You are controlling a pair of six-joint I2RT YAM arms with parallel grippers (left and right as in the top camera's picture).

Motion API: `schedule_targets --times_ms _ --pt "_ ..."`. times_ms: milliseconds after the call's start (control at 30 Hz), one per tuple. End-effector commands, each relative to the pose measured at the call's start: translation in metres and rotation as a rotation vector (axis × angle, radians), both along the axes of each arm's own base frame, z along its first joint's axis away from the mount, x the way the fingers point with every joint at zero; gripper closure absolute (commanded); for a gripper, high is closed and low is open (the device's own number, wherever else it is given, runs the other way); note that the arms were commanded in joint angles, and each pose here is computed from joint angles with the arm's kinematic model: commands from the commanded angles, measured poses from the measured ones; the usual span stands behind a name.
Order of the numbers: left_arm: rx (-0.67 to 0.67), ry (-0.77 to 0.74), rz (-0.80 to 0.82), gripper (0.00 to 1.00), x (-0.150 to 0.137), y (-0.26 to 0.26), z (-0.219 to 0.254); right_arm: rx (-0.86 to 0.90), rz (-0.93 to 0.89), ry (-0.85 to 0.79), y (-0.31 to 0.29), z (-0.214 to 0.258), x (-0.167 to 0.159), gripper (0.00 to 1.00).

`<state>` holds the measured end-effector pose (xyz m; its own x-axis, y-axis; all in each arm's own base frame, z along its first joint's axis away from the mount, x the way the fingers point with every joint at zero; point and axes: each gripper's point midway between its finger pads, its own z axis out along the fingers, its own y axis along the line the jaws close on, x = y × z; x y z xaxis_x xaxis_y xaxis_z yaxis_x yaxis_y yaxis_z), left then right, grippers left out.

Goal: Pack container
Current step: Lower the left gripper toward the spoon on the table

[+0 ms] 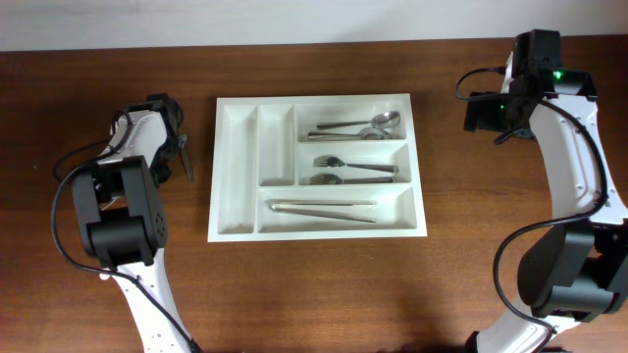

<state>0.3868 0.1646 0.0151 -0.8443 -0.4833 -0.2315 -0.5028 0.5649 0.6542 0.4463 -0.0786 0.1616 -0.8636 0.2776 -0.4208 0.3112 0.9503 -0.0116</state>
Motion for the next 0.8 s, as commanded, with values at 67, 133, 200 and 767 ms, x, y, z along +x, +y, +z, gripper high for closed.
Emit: schedule_targets --times_ms 67,133,200,767 --pt "-0.063 0.041 0.024 0.45 -0.0094 -0.0050 -0.0311 0.001 -0.011 -0.044 -0.0003 0.0173 0.0003 0.01" --pt "-0.063 0.033 0.024 0.45 -0.0078 -0.0049 -0.0314 0.001 -0.011 -0.044 -0.0003 0.0173 0.0003 0.01" --pt "-0.061 0.023 0.024 0.50 -0.0056 -0.0045 -0.0318 0.001 -0.011 -0.044 -0.0003 0.0173 0.0003 0.01" --pt "-0.060 0.006 0.023 0.98 -0.0022 -0.0042 -0.0324 0.001 -0.011 -0.044 -0.0003 0.0173 0.0003 0.01"
